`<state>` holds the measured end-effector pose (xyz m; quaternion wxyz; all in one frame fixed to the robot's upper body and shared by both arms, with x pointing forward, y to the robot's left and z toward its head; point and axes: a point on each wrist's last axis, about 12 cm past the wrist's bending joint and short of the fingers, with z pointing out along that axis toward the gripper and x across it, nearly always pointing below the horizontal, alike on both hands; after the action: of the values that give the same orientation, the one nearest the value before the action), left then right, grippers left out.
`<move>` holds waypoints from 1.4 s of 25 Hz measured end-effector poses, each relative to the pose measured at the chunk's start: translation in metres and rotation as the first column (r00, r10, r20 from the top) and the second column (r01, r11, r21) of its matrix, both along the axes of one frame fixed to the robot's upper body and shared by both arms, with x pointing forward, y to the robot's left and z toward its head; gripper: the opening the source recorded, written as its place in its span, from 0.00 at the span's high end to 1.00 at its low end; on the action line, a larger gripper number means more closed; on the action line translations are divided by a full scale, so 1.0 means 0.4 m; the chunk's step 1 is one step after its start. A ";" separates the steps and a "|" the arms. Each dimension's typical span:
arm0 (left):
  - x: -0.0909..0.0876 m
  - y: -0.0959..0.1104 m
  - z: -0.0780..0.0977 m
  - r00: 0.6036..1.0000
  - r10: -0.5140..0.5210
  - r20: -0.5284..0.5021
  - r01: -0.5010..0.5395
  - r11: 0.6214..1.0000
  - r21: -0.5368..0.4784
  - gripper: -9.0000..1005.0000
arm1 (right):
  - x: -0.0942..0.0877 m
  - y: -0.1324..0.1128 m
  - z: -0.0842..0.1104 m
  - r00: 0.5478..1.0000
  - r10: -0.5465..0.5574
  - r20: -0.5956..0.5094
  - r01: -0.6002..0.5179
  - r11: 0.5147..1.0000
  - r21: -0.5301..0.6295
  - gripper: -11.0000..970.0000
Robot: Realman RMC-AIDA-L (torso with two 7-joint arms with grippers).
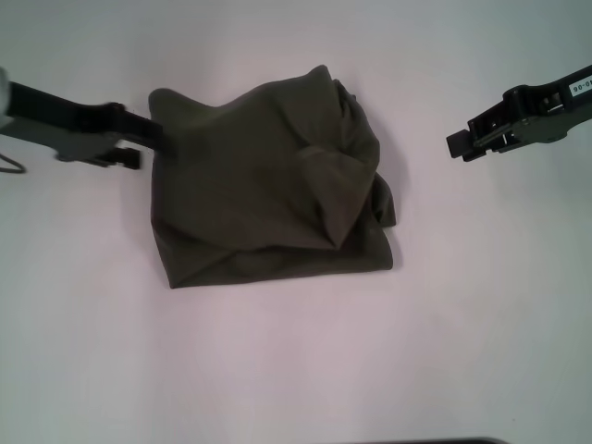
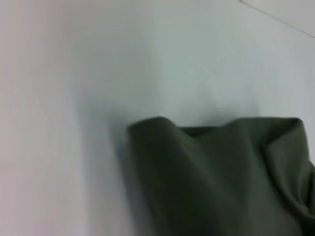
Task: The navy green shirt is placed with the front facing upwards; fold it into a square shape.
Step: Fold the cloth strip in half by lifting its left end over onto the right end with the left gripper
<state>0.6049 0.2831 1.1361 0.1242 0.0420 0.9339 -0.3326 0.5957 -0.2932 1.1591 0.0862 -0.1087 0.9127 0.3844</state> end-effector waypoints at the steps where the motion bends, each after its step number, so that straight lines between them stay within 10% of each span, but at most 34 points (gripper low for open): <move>1: -0.001 0.016 0.009 1.000 0.015 0.000 -0.015 1.000 0.004 0.50 | 0.002 0.001 0.002 1.000 0.001 0.004 -0.001 1.000 0.001 0.58; 10: -0.077 0.085 0.102 0.992 0.053 0.114 -0.027 0.976 -0.216 0.32 | 0.035 0.040 0.029 0.997 0.025 0.079 -0.026 0.999 0.019 0.57; 21: -0.117 0.102 0.156 0.979 0.044 0.197 0.048 0.897 -0.440 0.31 | 0.092 0.232 0.064 0.983 0.127 0.134 -0.140 0.986 0.094 0.56; 35: -0.135 0.172 0.159 0.958 0.178 0.226 -0.043 0.866 -0.498 0.31 | 0.116 0.375 0.031 0.987 0.100 0.124 -0.095 0.994 -0.045 0.35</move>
<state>0.5510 0.3519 1.1998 0.2730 -0.0007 0.7956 -0.5408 0.6421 -0.1431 1.1714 0.1227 -0.1791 0.9063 0.3625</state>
